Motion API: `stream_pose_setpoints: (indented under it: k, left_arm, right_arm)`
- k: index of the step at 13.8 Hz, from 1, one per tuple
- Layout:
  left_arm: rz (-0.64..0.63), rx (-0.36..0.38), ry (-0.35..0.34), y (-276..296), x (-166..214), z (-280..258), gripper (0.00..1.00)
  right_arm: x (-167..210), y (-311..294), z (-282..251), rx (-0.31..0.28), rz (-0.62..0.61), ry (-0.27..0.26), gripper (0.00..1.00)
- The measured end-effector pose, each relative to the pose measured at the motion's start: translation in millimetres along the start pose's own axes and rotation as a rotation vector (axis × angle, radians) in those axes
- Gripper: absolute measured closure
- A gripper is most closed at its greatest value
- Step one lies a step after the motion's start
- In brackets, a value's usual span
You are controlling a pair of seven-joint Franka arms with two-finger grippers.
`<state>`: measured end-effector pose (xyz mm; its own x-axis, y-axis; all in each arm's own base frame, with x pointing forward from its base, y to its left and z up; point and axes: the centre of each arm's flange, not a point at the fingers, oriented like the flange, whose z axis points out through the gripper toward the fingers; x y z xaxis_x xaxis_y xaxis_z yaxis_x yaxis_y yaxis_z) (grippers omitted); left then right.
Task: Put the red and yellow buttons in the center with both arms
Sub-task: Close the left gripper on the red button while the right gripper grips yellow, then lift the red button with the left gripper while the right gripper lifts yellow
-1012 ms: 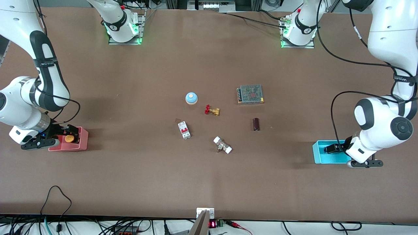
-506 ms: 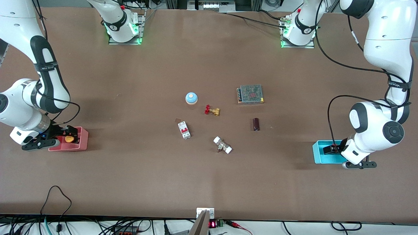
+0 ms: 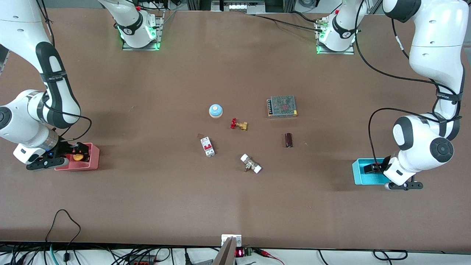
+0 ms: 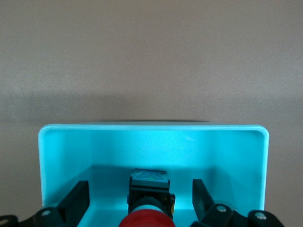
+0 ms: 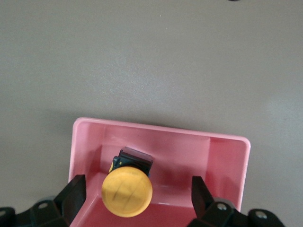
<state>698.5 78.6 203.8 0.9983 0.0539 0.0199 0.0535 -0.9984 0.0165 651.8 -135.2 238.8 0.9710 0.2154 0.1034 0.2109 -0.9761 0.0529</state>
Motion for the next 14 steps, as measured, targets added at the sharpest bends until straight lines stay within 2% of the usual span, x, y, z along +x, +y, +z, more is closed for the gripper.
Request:
stream_pose_setpoints:
  k: [1, 3, 4, 6, 7, 9, 11, 12, 14]
  left_arm:
    - [-0.001, -0.002, -0.009, 0.1, -1.0, 0.8, 0.04]
    - [-0.018, -0.021, -0.029, 0.6, -3.3, 2.7, 0.04]
    - [-0.023, -0.028, -0.038, 0.9, -4.2, 3.5, 0.04]
    - [-0.025, -0.031, -0.048, 0.9, -5.4, 4.3, 0.04]
    - [-0.025, -0.031, -0.051, 0.9, -5.8, 4.6, 0.06]
    - [-0.025, -0.032, -0.054, 0.8, -6.1, 4.8, 0.07]
    - [-0.019, -0.032, -0.054, 0.7, -6.1, 4.8, 0.11]
    - [-0.018, -0.032, -0.054, 0.6, -6.1, 4.8, 0.18]
    - [-0.016, -0.032, -0.054, 0.6, -6.2, 4.8, 0.40]
  right_arm:
    - [-0.2, -0.1, 1.1, 0.000, 0.000, -0.001, 0.03]
    - [-0.4, -0.2, 3.1, 0.000, 0.000, -0.001, 0.15]
    - [-0.5, -0.2, 3.7, 0.000, 0.000, -0.002, 0.15]
    - [-0.5, -0.2, 3.8, 0.000, 0.000, -0.001, 0.34]
    - [-0.4, -0.3, 3.8, 0.000, 0.000, -0.001, 0.34]
    - [-0.3, -0.5, 3.9, 0.001, 0.000, -0.001, 0.46]
    - [-0.3, -0.6, 4.0, 0.001, 0.000, -0.001, 0.50]
    - [-0.3, -0.6, 4.0, 0.001, 0.000, -0.001, 0.50]
    - [-0.3, -0.7, 4.0, 0.001, 0.000, -0.001, 0.53]
